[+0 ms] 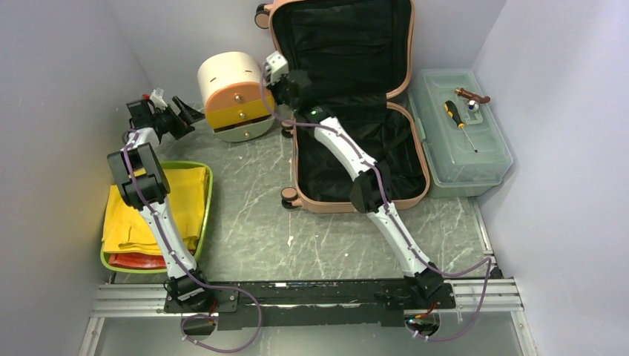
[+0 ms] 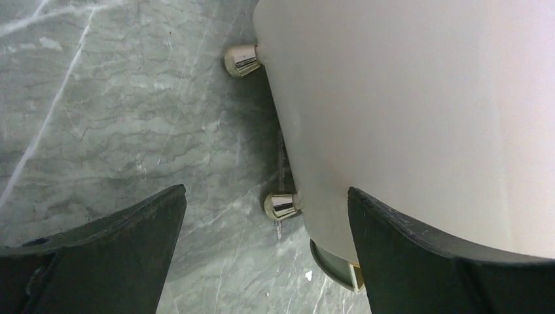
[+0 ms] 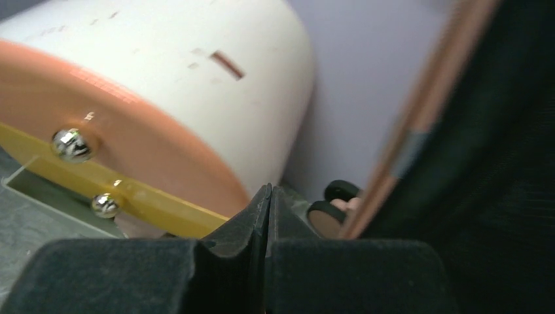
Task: Open, take out, and arrange the luggage
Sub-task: Move the storage box to the corner of the board.
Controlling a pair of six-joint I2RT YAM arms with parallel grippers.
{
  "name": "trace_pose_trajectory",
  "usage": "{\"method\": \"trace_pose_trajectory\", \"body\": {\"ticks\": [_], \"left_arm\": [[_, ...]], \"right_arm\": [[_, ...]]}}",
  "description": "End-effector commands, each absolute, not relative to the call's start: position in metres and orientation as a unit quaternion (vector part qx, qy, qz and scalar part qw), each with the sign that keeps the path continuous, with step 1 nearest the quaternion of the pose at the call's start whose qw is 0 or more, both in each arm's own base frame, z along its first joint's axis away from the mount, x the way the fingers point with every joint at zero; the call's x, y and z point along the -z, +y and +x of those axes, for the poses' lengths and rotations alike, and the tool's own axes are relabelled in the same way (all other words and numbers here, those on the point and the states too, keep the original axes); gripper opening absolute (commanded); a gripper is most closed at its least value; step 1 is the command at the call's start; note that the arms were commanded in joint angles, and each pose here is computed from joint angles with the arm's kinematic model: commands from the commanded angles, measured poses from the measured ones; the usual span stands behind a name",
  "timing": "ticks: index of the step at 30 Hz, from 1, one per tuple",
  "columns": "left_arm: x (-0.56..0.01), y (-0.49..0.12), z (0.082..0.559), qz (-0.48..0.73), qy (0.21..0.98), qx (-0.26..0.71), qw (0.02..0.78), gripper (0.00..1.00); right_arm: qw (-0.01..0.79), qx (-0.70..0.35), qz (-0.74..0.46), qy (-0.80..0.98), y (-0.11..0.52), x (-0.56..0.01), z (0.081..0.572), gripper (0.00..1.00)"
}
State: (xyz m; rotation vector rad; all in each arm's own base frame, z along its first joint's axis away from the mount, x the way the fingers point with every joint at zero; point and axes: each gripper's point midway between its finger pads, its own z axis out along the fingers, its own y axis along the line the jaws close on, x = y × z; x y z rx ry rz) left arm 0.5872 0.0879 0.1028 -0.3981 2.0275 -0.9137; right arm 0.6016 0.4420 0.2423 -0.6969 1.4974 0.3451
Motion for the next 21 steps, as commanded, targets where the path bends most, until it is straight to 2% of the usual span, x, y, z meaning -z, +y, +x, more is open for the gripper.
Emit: {"method": "trace_pose_trajectory", "body": {"ticks": [1, 4, 7, 12, 17, 21], "left_arm": [[-0.189, 0.083, 0.589, -0.097, 0.785, 0.355, 0.498, 0.99], [-0.198, 0.089, 0.592, -0.105, 0.781, 0.352, 0.506, 0.99], [-0.210, 0.092, 0.600, -0.105, 0.772, 0.349, 0.522, 0.99], [-0.216, 0.099, 0.606, -0.116, 0.768, 0.335, 0.533, 0.99], [-0.221, 0.110, 0.608, -0.124, 0.766, 0.326, 0.540, 0.99], [-0.227, 0.112, 0.608, -0.120, 0.764, 0.325, 0.545, 0.99]], "right_arm": [[0.704, -0.221, -0.289, 0.610, 0.420, -0.344, 0.588, 0.00], [0.727, -0.179, -0.290, 0.596, 0.408, -0.359, 0.594, 0.00], [0.733, -0.137, -0.296, 0.596, 0.405, -0.336, 0.610, 0.00], [0.733, -0.135, -0.333, 0.578, 0.424, -0.297, 0.617, 0.00], [0.744, -0.144, -0.332, 0.561, 0.437, -0.293, 0.616, 0.00], [0.763, -0.103, -0.333, 0.545, 0.441, -0.288, 0.619, 0.00]]}}
